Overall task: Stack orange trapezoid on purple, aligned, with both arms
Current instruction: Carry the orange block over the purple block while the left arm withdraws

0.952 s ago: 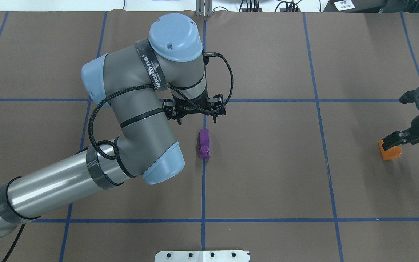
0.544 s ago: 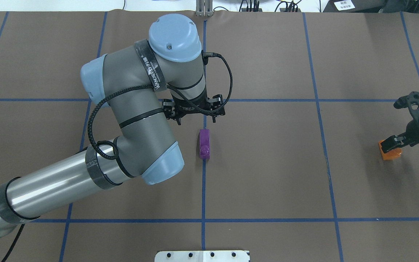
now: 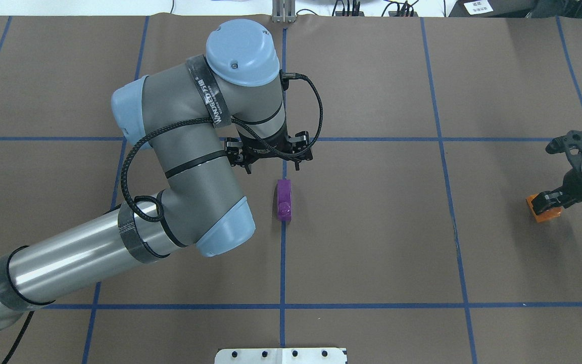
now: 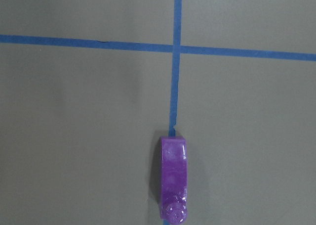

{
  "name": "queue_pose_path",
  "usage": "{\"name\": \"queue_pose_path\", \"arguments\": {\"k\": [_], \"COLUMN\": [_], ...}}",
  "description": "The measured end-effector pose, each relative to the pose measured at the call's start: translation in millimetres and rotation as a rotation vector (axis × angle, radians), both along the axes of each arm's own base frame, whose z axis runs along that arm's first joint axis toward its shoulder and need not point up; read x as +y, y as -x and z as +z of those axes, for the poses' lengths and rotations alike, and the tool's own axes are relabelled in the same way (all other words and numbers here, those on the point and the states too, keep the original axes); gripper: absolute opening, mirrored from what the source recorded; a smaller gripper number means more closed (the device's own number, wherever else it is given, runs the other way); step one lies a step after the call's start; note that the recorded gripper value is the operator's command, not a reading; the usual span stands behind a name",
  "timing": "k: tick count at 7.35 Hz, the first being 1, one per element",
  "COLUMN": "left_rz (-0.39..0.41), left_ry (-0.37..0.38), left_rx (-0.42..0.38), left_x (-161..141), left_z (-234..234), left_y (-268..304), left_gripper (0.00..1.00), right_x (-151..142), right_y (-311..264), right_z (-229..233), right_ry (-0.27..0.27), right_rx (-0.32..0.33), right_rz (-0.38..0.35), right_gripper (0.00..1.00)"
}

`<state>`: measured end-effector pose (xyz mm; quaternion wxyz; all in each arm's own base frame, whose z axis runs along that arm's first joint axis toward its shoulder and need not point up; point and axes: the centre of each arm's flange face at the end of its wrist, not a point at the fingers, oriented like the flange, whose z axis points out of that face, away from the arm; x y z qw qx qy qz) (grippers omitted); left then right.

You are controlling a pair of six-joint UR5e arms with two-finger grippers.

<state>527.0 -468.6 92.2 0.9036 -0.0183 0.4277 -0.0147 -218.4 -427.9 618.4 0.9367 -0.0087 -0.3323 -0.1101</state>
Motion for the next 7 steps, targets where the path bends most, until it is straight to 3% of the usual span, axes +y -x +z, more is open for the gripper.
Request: {"name": "queue_pose_path", "arguments": {"k": [3,5,7], "left_rz": [-0.002,0.0,0.033], "left_ry": [0.0,-0.006,-0.052], "left_rx": [0.001,0.003,0.002], "left_x": [0,2,20], "left_z": [0,6,52], "left_y": [1,8,45], "left_gripper": [1.0,1.0,1.0], "right_x": [-2,-13,-33], "right_y": [7,17,67], "right_z": [-17,-84,-171], "right_ry": [0.015,0.005,0.019], "right_rx": [-0.06,-0.133,-0.219], "right_rz": [-0.008,0.058,0.146], "right_gripper": [0.0,0.0,0.0]}}
